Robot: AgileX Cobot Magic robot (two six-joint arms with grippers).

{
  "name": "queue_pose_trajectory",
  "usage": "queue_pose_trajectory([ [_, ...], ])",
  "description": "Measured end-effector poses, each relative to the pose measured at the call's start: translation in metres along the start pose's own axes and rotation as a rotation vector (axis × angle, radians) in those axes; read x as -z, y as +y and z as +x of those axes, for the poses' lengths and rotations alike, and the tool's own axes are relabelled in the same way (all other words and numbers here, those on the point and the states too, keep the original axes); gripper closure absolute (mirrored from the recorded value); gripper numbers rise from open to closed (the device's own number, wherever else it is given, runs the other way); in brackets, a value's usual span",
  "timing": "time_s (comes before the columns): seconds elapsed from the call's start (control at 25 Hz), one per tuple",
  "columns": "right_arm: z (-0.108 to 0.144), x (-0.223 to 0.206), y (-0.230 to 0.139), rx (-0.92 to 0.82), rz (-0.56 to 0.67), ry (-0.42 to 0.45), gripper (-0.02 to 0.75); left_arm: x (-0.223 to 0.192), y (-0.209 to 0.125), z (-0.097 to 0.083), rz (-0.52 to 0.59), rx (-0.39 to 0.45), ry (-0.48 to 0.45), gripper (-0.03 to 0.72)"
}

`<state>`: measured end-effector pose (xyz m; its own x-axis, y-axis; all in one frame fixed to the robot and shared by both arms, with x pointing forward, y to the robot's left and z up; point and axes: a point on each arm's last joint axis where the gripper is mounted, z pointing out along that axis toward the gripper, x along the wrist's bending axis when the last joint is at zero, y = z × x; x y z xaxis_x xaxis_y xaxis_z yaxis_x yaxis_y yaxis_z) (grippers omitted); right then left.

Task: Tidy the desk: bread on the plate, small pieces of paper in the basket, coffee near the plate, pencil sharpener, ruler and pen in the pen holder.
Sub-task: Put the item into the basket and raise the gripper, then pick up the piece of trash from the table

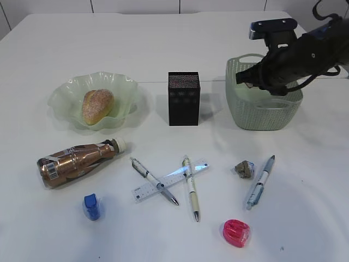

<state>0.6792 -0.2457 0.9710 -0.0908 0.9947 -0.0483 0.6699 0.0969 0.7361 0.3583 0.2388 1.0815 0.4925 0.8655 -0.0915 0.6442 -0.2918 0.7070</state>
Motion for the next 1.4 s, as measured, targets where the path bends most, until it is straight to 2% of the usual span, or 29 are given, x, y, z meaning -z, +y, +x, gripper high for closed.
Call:
queue_pose_trajectory([
  [0.12, -0.01, -0.009, 0.0, -0.016, 0.001, -0.016, 0.713, 0.0, 0.0, 0.0, 0.0, 0.001, -0.001, 0.221],
  [0.2, -0.012, -0.01, 0.0, -0.017, -0.005, -0.018, 0.667, 0.0, 0.0, 0.0, 0.0, 0.001, -0.001, 0.222],
  [0.24, -0.014, -0.01, 0.0, -0.02, -0.01, -0.02, 0.612, 0.0, 0.0, 0.0, 0.0, 0.001, -0.001, 0.222],
  [0.28, -0.014, -0.01, 0.0, -0.02, -0.01, -0.02, 0.612, 0.0, 0.0, 0.0, 0.0, 0.001, -0.001, 0.222],
  [0.44, -0.016, -0.01, 0.001, -0.023, -0.015, -0.023, 0.223, 0.0, 0.0, 0.0, 0.0, 0.001, -0.001, 0.222],
  [0.52, -0.017, -0.01, 0.0, -0.023, -0.006, -0.026, 0.178, 0.0, 0.0, 0.0, 0.0, 0.001, -0.001, 0.222],
  [0.76, -0.021, 0.012, 0.005, -0.031, 0.067, -0.063, 0.232, 0.0, 0.0, 0.0, 0.0, 0.001, -0.001, 0.222],
  [1.08, -0.022, 0.092, 0.027, -0.015, 0.136, -0.11, 0.268, 0.0, 0.0, 0.0, 0.0, 0.002, -0.002, 0.222],
  [1.28, -0.004, 0.115, 0.023, 0.031, 0.233, -0.053, 0.269, 0.0, 0.0, -0.001, 0.001, 0.006, -0.006, 0.222],
  [1.4, 0.016, 0.123, 0.014, 0.082, 0.342, 0.026, 0.269, 0.0, 0.0, -0.001, 0.001, 0.014, -0.015, 0.222],
])
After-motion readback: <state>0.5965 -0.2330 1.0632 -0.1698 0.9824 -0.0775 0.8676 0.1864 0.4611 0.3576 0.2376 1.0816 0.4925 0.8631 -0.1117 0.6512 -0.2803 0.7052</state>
